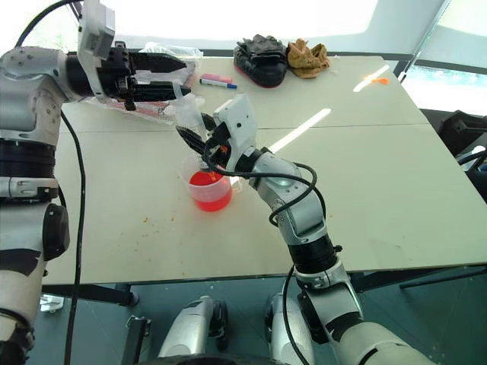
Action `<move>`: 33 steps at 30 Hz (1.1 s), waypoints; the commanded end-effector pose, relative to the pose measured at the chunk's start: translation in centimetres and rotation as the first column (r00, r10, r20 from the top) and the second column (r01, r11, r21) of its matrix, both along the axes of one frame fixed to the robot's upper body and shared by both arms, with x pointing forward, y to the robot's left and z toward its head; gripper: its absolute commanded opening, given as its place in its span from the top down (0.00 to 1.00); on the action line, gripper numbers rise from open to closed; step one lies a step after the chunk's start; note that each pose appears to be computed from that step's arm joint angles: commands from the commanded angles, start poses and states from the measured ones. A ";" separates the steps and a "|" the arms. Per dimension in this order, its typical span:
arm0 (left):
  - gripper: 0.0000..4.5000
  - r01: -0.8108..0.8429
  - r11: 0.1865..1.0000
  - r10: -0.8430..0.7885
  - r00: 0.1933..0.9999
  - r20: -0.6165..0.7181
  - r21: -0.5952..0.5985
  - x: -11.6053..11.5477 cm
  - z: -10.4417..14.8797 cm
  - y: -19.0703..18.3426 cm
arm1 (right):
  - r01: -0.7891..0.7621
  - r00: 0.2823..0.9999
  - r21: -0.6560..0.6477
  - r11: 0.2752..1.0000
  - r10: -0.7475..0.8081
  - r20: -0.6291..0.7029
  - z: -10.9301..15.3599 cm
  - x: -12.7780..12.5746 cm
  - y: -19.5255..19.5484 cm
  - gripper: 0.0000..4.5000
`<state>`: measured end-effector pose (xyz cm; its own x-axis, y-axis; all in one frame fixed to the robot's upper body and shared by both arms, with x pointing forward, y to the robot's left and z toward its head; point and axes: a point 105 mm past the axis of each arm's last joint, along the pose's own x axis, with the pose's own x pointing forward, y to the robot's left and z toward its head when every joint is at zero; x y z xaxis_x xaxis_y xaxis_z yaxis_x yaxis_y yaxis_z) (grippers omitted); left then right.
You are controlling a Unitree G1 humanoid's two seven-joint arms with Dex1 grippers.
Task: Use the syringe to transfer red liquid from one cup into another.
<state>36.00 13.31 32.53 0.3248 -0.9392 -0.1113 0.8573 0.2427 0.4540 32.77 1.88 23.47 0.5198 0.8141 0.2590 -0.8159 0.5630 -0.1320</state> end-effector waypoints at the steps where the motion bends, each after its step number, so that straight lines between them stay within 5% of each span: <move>1: 0.43 0.041 0.999 -0.041 0.999 0.030 0.019 -1.0 0.6 -0.9 | -0.102 0.991 0.009 0.995 0.101 0.083 1.2 -2.4 2.2 0.67; 23: 0.43 0.023 0.999 -0.022 1.000 -0.015 0.047 -1.6 -1.5 -0.5 | -0.063 0.996 0.002 0.998 0.063 0.068 -1.6 -1.3 2.9 0.67; 33: 0.43 0.009 0.999 -0.008 0.999 0.034 -0.046 -1.2 0.5 -0.8 | -0.064 0.996 -0.008 0.998 0.064 0.059 -1.9 -1.4 2.7 0.67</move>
<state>35.45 13.56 30.18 0.3466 -0.9257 -0.1513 0.8752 0.2612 0.4071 33.02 2.94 20.76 0.5330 0.8028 0.2671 -0.8028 0.5796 -0.1401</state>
